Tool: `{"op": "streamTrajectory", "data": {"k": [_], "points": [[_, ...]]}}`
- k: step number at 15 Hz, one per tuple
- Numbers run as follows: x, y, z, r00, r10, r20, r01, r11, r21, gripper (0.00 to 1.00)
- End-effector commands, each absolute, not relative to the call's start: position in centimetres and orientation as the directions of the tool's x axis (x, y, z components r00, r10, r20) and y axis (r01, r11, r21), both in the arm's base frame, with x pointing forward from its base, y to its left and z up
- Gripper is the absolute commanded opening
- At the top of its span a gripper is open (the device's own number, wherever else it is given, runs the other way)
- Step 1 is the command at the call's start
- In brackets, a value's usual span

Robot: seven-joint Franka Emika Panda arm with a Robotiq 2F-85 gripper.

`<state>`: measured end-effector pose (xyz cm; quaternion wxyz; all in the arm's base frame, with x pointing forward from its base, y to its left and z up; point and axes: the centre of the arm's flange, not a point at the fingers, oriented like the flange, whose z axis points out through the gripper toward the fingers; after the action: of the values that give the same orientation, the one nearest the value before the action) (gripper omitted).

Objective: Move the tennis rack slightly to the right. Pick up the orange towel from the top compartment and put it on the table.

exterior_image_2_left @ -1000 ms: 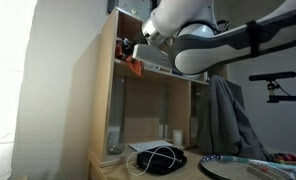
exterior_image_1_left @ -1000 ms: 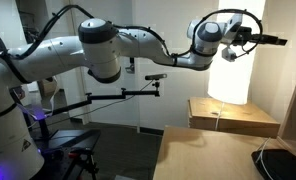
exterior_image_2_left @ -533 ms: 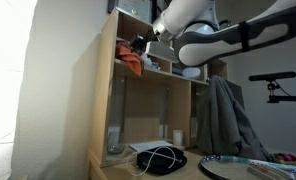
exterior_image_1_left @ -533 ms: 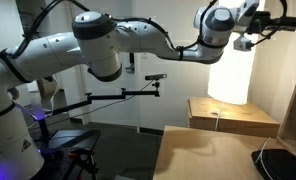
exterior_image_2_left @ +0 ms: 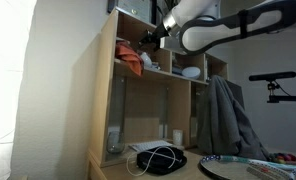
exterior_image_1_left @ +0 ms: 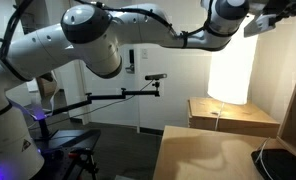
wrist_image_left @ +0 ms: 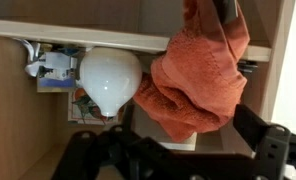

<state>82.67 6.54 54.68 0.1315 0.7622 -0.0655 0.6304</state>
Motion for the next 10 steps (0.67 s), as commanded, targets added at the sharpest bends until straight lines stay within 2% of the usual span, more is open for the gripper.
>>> {"op": "streamTrajectory", "data": {"k": [1,4,10], "points": [[89.7,5.2,57.2,0.277,0.121,0.953,-0.163,-0.972,0.170,1.00],[89.5,4.0,57.6,0.314,0.120,0.942,-0.062,-0.987,0.147,1.00],[89.6,2.0,58.0,0.322,0.138,0.937,-0.046,-0.986,0.161,1.00]]}}
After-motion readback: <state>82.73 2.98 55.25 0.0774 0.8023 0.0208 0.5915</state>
